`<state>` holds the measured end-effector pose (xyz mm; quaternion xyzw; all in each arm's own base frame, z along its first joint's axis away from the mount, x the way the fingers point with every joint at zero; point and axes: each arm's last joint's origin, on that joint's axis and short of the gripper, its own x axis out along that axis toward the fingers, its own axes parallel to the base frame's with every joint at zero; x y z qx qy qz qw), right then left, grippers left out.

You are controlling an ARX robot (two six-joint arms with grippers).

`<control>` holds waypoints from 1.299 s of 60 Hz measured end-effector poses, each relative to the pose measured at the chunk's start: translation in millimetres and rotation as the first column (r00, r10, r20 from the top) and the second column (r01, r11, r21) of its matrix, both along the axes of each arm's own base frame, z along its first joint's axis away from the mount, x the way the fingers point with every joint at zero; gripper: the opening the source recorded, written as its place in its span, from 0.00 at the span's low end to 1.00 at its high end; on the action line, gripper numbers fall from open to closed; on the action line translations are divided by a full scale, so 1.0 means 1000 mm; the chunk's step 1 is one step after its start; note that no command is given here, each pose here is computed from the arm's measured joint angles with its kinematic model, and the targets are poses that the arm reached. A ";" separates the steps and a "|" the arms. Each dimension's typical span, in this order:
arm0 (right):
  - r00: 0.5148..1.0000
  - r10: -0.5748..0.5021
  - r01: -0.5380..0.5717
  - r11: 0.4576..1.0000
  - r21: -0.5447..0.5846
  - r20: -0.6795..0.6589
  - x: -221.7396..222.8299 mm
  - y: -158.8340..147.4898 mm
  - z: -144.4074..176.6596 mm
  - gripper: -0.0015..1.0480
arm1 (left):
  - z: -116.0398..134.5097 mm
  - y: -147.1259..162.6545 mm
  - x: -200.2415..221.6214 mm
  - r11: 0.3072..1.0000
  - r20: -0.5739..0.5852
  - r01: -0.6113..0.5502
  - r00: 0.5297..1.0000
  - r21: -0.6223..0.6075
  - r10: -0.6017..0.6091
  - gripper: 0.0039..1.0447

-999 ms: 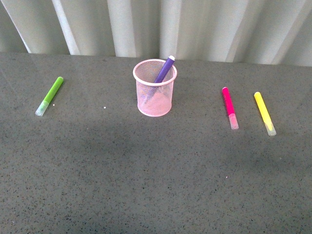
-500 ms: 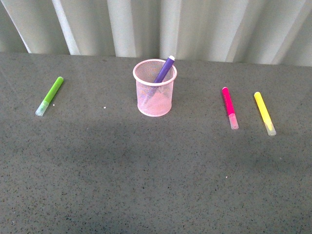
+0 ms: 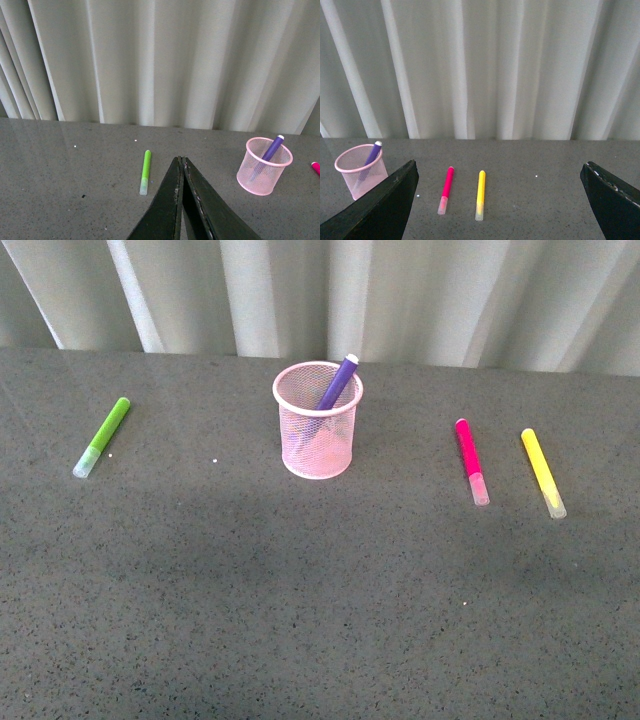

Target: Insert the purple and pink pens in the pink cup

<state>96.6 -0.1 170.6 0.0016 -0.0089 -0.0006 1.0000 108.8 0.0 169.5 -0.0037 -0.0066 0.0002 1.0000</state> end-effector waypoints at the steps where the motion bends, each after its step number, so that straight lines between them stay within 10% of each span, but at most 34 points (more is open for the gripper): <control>1: 1.000 0.000 0.000 1.000 0.000 0.000 0.000 0.000 0.000 0.93 | 0.000 0.000 0.000 1.000 0.000 0.000 1.000 0.000 0.000 0.03; 26: 1.000 0.000 0.000 1.000 0.000 0.000 0.000 0.000 0.000 0.93 | -0.003 0.000 -0.011 1.000 -0.006 0.001 1.000 -0.001 -0.001 0.04; 57: 0.999 0.038 -0.038 0.999 0.011 -0.006 0.000 0.000 0.000 0.93 | -0.003 0.000 -0.011 1.000 -0.007 0.001 1.000 0.000 -0.001 0.94; 65: 0.948 0.315 -0.317 0.945 0.080 0.040 0.002 0.001 0.006 0.93 | -0.003 0.000 -0.012 1.000 -0.005 0.001 1.000 0.001 -0.001 0.94; 78: 0.966 0.220 -0.236 0.965 0.114 0.137 0.021 0.001 0.020 0.93 | -0.003 0.000 -0.012 1.000 -0.005 0.001 1.000 0.001 -0.001 0.94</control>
